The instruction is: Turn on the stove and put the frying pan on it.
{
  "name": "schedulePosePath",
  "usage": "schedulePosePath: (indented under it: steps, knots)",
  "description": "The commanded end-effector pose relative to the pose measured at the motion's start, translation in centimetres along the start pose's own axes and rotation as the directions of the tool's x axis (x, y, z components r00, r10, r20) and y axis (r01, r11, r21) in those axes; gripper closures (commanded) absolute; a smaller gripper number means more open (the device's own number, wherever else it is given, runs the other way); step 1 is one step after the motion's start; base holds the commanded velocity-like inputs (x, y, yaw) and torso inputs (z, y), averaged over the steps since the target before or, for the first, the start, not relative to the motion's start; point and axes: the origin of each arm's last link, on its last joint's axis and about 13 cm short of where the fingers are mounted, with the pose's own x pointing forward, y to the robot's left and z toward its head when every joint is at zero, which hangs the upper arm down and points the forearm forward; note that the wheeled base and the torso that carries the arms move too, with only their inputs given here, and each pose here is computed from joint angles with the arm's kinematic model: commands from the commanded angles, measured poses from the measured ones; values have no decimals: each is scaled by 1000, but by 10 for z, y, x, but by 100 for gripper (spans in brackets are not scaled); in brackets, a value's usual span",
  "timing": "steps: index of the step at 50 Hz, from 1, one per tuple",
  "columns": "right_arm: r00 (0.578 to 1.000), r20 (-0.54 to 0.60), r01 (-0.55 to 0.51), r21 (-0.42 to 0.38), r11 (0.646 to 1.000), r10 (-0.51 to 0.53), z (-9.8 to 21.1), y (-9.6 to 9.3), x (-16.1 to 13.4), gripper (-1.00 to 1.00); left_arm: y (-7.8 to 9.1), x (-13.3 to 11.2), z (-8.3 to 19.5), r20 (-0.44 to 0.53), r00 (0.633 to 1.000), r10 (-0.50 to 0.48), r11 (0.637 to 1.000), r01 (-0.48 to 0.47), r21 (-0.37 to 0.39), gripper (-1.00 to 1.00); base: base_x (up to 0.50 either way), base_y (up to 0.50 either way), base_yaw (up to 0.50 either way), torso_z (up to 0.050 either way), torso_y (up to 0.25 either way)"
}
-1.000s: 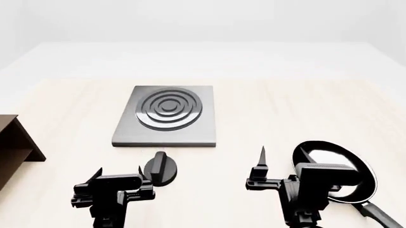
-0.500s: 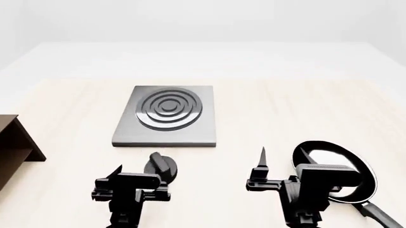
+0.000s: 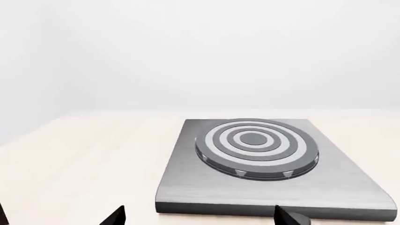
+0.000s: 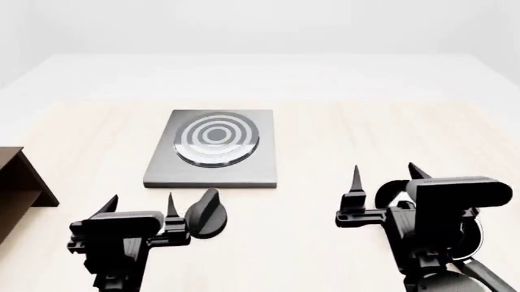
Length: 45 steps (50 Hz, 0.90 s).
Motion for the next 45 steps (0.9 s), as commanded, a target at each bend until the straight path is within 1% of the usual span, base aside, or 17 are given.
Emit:
schedulePosePath:
  steps: [1,5,9,15,19,21,22,24,26,27,28,35,37,39,41,43,45]
  knots:
    - [1000,28,-3,-129,992,7,24,-8,-8,-100,7,-8,10,29,1000,11,1000,-10,-9,-100,0,0,0,0,0]
    - [1000,14,-7,-141,990,9,27,-11,-8,-100,7,-9,9,29,1000,6,1000,-6,-10,-100,0,0,0,0,0]
    - [1000,12,-16,-204,979,19,33,-16,-8,-100,8,-10,10,35,999,3,1000,-3,-9,-100,0,0,0,0,0]
    - [999,12,-31,-346,938,37,47,-26,-6,-100,9,-10,6,33,999,6,1000,-6,-11,-100,0,0,0,0,0]
    - [999,-27,-38,-470,882,29,59,-37,-1,-100,10,-10,6,33,999,4,1000,-3,-12,-100,0,0,0,0,0]
    - [997,-67,-63,-481,874,36,63,-41,0,-100,10,-10,6,32,999,3,1000,-2,-13,-100,0,0,0,0,0]
    - [995,-86,-83,-539,838,44,66,-45,0,-100,10,-10,6,32,999,2,1000,-2,-13,-100,0,0,0,0,0]
    - [992,-110,-110,-589,800,56,67,-46,0,-100,10,-10,6,31,1000,2,1000,-2,-14,-100,0,0,0,0,0]
    - [985,-153,-157,-654,740,75,68,-50,0,-100,9,-11,6,31,1000,0,1000,0,-12,-100,0,0,0,0,0]
    - [980,-179,-187,-648,738,91,68,-51,-1,-100,9,-11,6,31,1000,0,1000,1,-13,-100,0,0,0,0,0]
    - [977,-190,-205,-683,701,100,67,-52,-2,-100,9,-11,5,32,999,-3,1000,3,-13,-100,0,0,0,0,0]
    - [946,-313,-299,-731,613,89,66,-61,-5,-100,9,-12,5,32,999,-4,1000,5,-13,-100,0,0,0,0,0]
    - [942,-326,-307,-758,576,72,69,-65,-3,-100,9,-12,3,30,1000,-5,1000,6,-13,-100,0,0,0,0,0]
    - [939,-338,-314,-761,568,66,70,-68,-1,-100,9,-12,3,29,1000,-5,1000,5,-12,-100,0,0,0,0,0]
    - [919,-393,-334,-752,568,20,73,-72,3,-100,9,-12,3,29,1000,-5,1000,5,-12,-100,0,0,0,0,0]
    - [907,-421,-352,-766,538,-7,71,-76,5,-100,9,-11,3,29,1000,-4,1000,5,-12,-100,0,0,0,0,0]
    - [894,-447,-360,-760,541,-34,70,-79,8,-100,9,-11,3,27,1000,-4,1000,4,-12,-100,0,0,0,0,0]
